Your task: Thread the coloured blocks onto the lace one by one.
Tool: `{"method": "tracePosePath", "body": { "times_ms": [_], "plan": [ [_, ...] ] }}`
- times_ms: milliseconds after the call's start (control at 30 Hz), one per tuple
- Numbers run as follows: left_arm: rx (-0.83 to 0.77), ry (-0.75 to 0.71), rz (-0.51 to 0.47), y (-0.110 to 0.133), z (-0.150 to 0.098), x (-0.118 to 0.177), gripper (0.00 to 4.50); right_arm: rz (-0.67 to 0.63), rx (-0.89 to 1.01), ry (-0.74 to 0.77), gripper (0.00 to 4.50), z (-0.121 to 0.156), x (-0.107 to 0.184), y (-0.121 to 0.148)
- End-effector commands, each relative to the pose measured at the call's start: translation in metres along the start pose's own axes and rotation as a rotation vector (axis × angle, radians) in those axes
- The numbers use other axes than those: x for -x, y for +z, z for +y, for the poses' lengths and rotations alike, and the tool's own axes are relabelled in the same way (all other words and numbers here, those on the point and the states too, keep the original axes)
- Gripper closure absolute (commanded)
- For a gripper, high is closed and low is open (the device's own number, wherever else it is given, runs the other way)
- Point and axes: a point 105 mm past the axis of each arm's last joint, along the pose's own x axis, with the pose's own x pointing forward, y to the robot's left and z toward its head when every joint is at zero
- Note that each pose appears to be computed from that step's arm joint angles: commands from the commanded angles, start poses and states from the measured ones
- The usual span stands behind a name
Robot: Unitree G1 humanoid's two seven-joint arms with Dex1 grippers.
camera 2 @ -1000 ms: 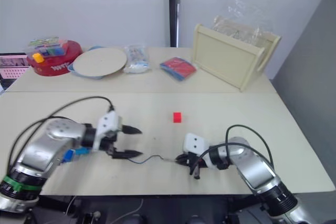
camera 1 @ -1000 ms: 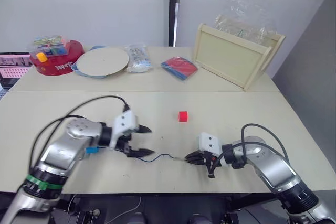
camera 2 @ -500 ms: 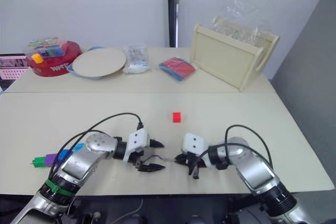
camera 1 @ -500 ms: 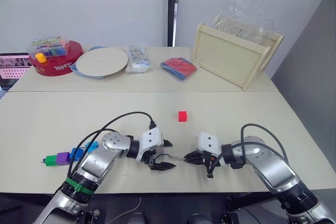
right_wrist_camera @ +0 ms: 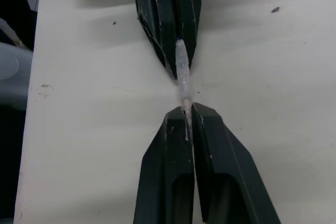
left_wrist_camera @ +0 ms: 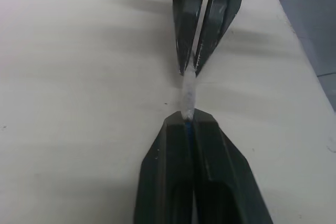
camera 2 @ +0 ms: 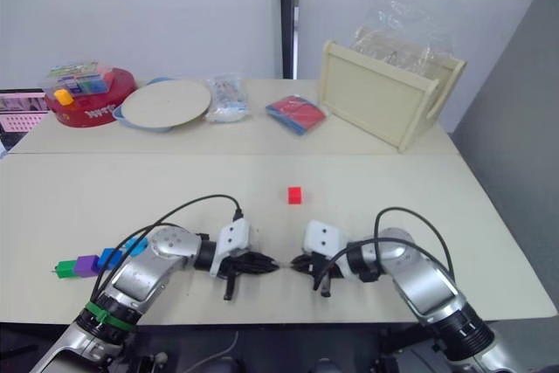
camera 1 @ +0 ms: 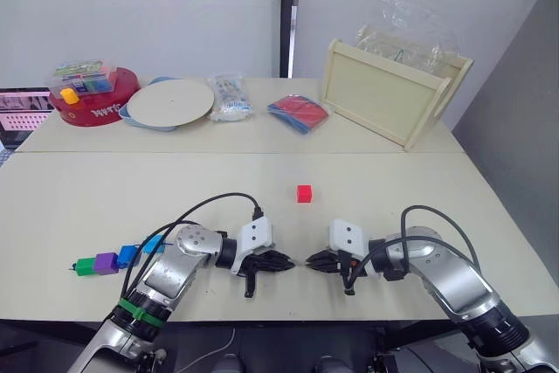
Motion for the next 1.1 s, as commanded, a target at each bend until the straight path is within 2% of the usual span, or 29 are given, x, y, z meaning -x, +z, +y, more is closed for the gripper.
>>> {"method": "tracePosePath", "body": {
  "times_ms": [33, 333, 467, 567, 633, 700, 767, 867, 967, 1100],
  "plan": [
    [-0.031, 0.016, -0.045, 0.016, 0.005, 0.003, 4.47, -0.004, 0.022, 0.019, 4.5, 0.004, 0.001, 0.005],
    [-0.004, -0.007, -0.091, 0.022, 0.0, 0.009, 4.47, 0.004, -0.005, 0.037, 4.5, 0.008, -0.001, 0.0],
    [0.0, 0.0, -0.062, 0.016, -0.001, 0.017, 4.5, -0.025, -0.039, 0.015, 3.05, 0.006, 0.002, 0.005],
    [0.006, 0.011, -0.038, 0.01, 0.0, 0.024, 4.5, -0.035, -0.047, -0.015, 2.14, 0.002, 0.004, 0.007],
    [0.012, 0.021, -0.025, 0.005, -0.001, 0.029, 4.5, -0.05, -0.058, -0.047, 1.5, -0.001, 0.008, 0.008],
    [0.02, 0.028, -0.02, 0.002, -0.002, 0.034, 4.5, -0.071, -0.079, -0.077, 0.63, -0.005, 0.01, 0.01],
    [0.032, 0.042, -0.013, -0.002, -0.002, 0.039, 4.5, -0.105, -0.116, -0.121, 0.03, -0.01, 0.012, 0.012],
    [0.044, 0.063, -0.009, -0.006, -0.001, 0.045, 4.5, -0.143, -0.159, -0.196, 0.01, -0.021, 0.012, 0.014],
    [0.068, 0.098, 0.002, -0.012, -0.001, 0.056, 4.5, -0.167, -0.226, -0.388, 0.01, -0.043, 0.007, 0.007],
    [0.089, 0.121, 0.02, -0.02, -0.003, 0.066, 4.5, -0.214, -0.303, -0.533, 0.01, -0.051, -0.001, 0.006]
  ]
}}
